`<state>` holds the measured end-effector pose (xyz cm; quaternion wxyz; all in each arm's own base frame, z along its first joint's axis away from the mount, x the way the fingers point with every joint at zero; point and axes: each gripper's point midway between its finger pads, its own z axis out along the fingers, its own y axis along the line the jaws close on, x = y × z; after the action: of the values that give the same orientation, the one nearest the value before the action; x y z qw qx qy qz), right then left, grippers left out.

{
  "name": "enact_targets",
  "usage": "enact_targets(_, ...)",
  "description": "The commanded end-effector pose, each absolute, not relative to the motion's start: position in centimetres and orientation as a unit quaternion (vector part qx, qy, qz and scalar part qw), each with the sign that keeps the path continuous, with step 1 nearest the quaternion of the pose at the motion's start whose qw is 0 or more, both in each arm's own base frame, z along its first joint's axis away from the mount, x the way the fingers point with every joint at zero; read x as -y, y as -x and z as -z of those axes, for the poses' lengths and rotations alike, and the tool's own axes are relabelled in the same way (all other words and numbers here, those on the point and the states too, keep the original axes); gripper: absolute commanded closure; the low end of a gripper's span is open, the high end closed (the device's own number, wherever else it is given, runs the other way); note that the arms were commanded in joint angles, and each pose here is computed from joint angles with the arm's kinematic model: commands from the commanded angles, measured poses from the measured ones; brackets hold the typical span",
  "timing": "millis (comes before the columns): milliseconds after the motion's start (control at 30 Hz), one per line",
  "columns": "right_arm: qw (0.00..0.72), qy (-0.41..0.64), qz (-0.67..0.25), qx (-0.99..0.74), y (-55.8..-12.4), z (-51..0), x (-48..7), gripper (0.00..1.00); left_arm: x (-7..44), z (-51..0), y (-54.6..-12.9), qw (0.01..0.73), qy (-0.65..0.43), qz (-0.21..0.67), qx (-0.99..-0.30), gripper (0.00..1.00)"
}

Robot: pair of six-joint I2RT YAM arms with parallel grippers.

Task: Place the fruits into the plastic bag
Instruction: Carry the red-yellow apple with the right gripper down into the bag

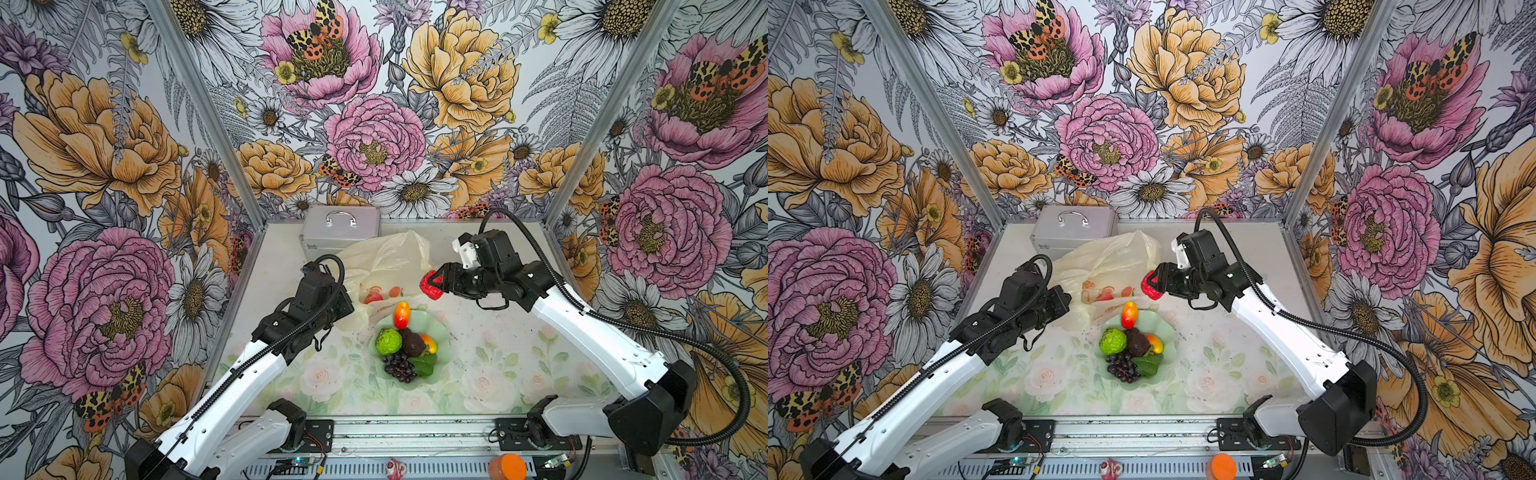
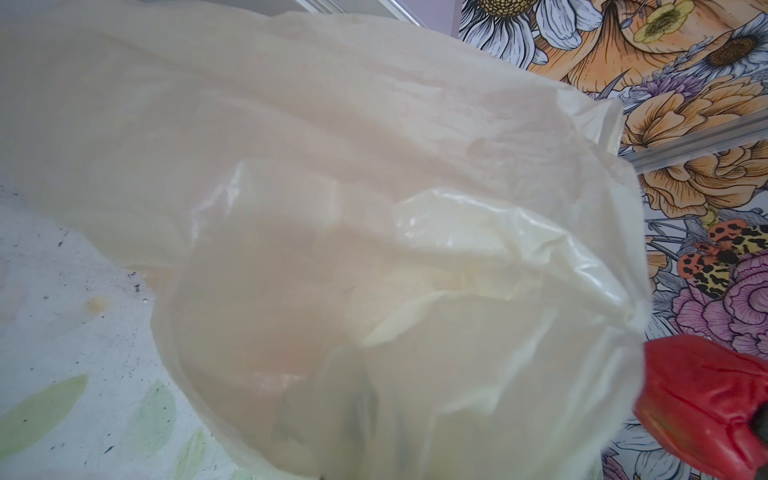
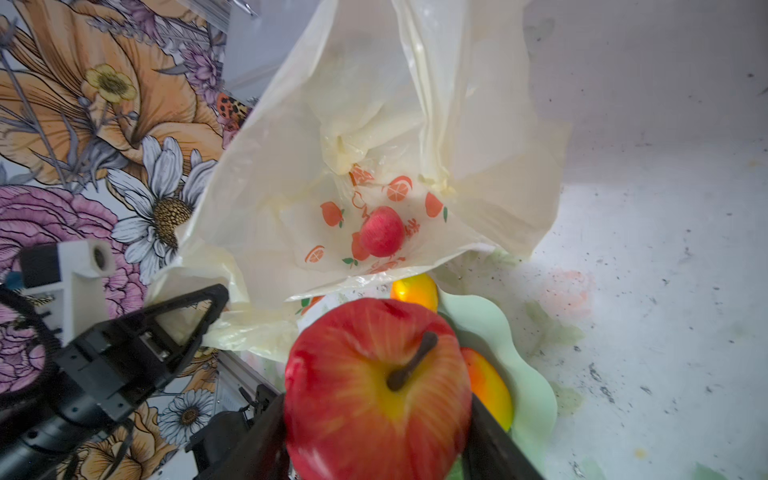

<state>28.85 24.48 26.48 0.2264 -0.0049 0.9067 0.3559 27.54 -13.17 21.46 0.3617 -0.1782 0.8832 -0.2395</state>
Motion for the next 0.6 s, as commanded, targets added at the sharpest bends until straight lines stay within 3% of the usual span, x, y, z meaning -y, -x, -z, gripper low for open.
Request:
enact_targets(0, 0.267, -0.004, -0.412, -0.871, -30.0, -30.3, -25.6, 0.39, 13.1, -21.8, -27.5, 0.365, 0.187, 0.252, -0.876, 1.0)
enact_targets(233, 0.255, -0.045, -0.466, -0.846, -32.7, -29.6, -28.1, 0.39, 13.5, -21.9, -27.8, 0.364, 0.187, 0.258, -0.875, 1.0)
enact_targets(567, 0.213, -0.051, -0.453, -0.864, -34.8, -24.9, -31.4, 0.39, 14.2, -22.0, -28.6, 0.362, 0.183, 0.264, -0.875, 1.0)
